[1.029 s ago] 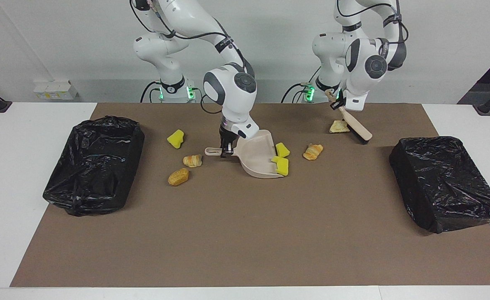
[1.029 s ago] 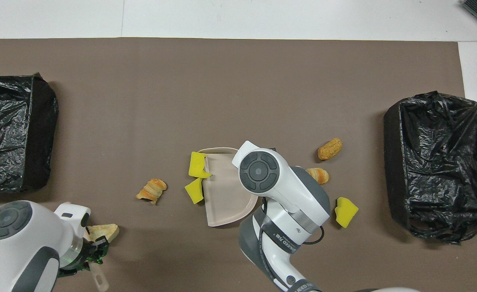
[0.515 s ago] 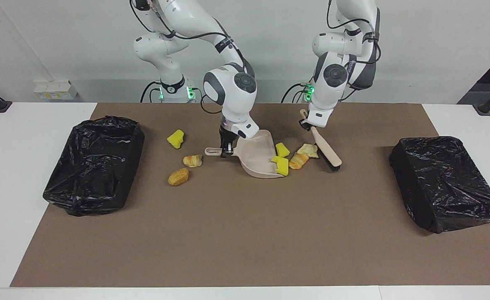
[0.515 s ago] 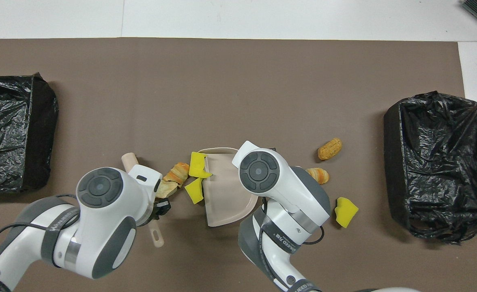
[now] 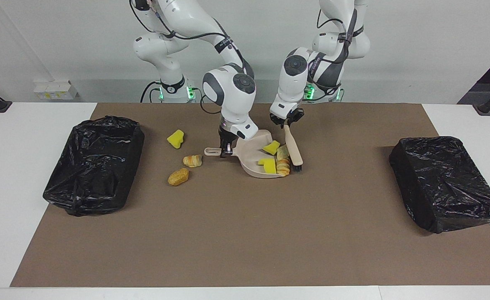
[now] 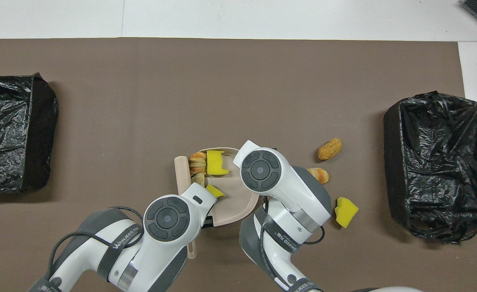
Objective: Sweep and dump trash in bin
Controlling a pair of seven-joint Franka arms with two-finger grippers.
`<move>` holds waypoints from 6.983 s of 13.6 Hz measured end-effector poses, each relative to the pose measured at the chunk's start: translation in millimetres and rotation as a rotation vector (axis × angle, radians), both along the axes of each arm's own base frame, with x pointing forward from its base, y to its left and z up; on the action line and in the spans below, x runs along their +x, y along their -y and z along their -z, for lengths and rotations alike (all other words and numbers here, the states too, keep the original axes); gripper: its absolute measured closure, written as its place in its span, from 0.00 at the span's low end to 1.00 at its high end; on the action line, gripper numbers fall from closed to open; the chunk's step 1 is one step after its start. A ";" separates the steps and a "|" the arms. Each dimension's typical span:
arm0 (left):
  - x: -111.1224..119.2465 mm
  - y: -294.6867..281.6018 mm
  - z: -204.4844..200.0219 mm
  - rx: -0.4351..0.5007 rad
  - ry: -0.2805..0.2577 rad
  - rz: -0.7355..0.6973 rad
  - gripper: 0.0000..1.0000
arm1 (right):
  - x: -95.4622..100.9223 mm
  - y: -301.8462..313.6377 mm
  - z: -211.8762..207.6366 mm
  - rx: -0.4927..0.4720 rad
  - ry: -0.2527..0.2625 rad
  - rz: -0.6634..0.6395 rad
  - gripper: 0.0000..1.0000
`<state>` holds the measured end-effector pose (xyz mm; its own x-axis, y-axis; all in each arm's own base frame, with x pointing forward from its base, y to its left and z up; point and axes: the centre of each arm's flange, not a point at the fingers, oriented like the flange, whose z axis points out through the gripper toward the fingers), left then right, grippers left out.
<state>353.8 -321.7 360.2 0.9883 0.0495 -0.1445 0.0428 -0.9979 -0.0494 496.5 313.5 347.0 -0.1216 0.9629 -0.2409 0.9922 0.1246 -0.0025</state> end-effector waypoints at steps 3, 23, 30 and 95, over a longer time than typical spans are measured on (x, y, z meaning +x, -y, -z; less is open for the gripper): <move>-8.6 28.2 -16.0 -0.089 -0.012 0.027 0.74 | 0.4 4.5 1.6 -0.010 -0.012 0.009 0.68; 0.4 -11.5 -98.7 -0.050 -0.096 -0.021 0.74 | 37.6 83.4 -83.5 -0.021 -0.013 0.078 0.68; 8.0 -11.3 -105.0 -0.077 -0.057 -0.031 0.74 | 61.2 200.0 -176.2 0.022 0.054 0.161 0.68; 189.5 -249.3 -304.9 -0.083 0.168 0.313 0.00 | 49.0 -104.7 -5.9 -0.026 0.050 1.620 0.68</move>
